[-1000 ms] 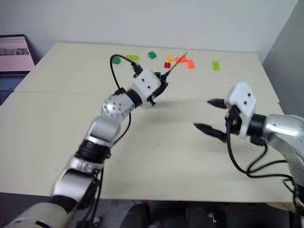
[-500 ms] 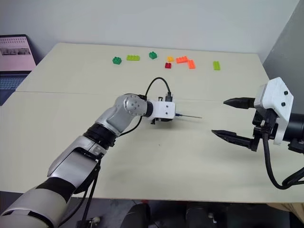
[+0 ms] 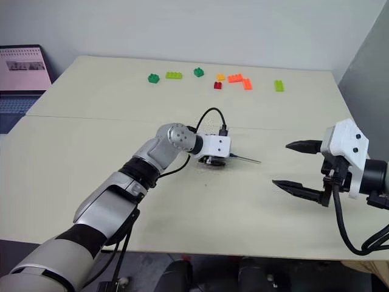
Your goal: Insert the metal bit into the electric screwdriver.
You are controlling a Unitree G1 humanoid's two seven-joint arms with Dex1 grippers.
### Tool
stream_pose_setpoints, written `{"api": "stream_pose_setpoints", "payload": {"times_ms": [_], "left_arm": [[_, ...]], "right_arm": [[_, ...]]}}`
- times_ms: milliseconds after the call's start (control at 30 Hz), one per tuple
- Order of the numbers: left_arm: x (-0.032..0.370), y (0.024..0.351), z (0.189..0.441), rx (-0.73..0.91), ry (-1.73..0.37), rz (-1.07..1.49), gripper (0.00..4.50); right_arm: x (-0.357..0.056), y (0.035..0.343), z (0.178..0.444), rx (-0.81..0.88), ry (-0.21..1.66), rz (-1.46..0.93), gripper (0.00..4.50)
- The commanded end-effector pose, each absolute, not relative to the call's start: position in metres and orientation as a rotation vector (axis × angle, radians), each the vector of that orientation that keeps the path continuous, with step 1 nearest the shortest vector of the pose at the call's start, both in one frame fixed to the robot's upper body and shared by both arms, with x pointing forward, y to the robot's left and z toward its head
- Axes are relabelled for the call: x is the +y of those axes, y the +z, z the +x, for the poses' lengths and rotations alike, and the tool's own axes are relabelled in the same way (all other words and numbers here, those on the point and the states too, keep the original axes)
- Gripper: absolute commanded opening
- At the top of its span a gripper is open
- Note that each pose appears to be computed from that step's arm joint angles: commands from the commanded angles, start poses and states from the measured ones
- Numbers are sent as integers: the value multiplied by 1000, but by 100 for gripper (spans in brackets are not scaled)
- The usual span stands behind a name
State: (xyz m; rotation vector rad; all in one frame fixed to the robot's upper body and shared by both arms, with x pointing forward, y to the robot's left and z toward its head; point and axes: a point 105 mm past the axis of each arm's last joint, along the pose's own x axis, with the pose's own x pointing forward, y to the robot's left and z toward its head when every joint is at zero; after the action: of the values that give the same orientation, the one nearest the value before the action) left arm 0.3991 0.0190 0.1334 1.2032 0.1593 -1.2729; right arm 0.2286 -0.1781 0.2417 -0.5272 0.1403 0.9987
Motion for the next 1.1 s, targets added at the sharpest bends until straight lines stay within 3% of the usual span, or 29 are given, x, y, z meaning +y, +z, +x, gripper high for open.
{"api": "stream_pose_setpoints", "payload": {"times_ms": [33,100,433,533,733,1100], "left_arm": [[19,127,393,198,-1326,1199,408],[21,136,394,186,-1314,1170,448],[54,207,403,100,-1202,960,448],[99,224,397,91,-1176,1012,448],[188,218,370,238,-1079,957,448],[241,206,333,348,-941,677,448]], "right_arm": [[-180,251,228,109,986,-572,450],[-181,251,229,110,984,-575,450],[-185,251,234,102,965,-601,450],[-186,250,236,93,961,-618,450],[-191,243,242,76,955,-637,450],[-219,221,248,128,949,-638,450]]}}
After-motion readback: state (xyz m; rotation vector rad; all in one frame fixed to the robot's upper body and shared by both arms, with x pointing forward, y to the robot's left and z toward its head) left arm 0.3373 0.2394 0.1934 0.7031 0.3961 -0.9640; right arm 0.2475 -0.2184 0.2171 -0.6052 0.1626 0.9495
